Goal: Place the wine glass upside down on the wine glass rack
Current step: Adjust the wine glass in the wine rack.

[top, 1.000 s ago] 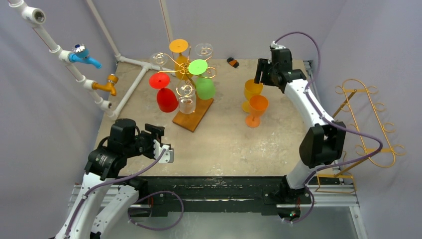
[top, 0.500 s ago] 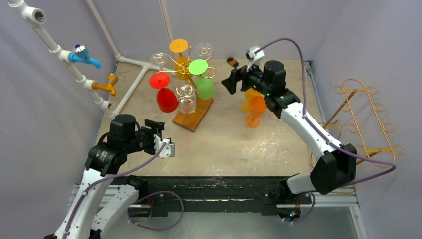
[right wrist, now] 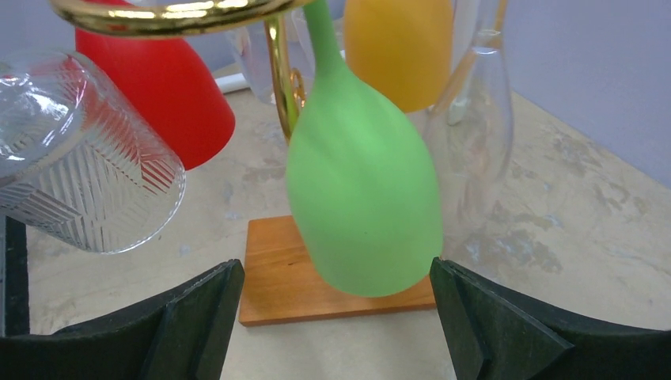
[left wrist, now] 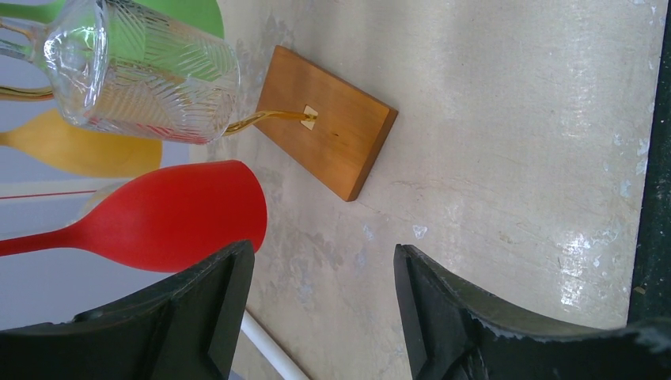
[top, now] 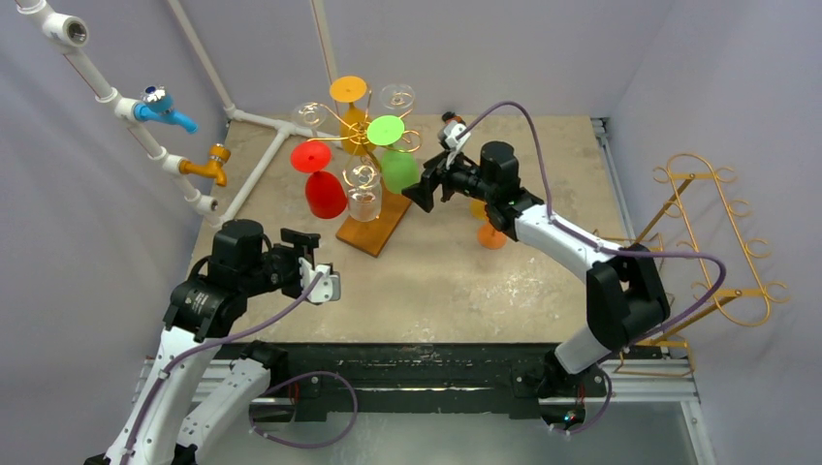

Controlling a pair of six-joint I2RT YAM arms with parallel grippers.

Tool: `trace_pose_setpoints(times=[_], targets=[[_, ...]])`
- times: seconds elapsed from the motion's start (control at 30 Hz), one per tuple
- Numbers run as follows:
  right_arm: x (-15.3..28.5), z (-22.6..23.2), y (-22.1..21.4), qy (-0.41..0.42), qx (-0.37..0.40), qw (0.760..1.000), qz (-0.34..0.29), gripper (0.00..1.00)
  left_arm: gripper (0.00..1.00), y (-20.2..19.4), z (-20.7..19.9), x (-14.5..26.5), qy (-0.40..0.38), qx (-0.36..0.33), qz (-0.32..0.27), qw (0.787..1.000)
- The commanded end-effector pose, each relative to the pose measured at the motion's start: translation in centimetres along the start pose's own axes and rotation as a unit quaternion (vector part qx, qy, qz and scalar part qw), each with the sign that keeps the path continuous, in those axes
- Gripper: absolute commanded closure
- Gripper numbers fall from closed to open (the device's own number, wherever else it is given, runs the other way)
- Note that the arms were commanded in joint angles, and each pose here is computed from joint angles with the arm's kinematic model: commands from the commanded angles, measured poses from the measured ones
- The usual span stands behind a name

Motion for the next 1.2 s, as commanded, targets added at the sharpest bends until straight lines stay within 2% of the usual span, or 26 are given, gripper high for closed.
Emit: trace_pose_setpoints(times=[0.0, 0.6, 0.97, 1.17], targets=[[-1.7, 0.6, 2.6, 0.02, 0.059, 0.997, -0.048, 0.01, 0.3, 0.7, 1.4, 0.7, 0.027, -0.007, -0.005, 1.0], [-5.0, -1.0, 1.1, -0.02, 0.077, 0.994, -0.075, 0.01, 0.3, 0.9, 1.7, 0.9, 0.025, -0.009, -0.005, 1.0], [-6.8, 0.1, 0.9, -0.013, 0.079, 0.993, -0.088, 0.01, 0.3, 0.9, 1.7, 1.0, 0.023, -0.014, -0.002, 1.0], [-6.1, 0.3, 0.9, -0.022, 0.077, 0.993, -0.088, 0.08, 0.3, 0.9, 1.7, 1.1, 0.027, -0.018, -0.002, 0.999]])
Point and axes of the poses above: each gripper's point midway between its finger pads, its own x axis back along the fingers, its own z axis along the line the jaws close on, y = z × x, the point moved 9 cm from there along x, back along the fingers, and after that the axes turned 5 degrees about -x, right-handed, at the moved point
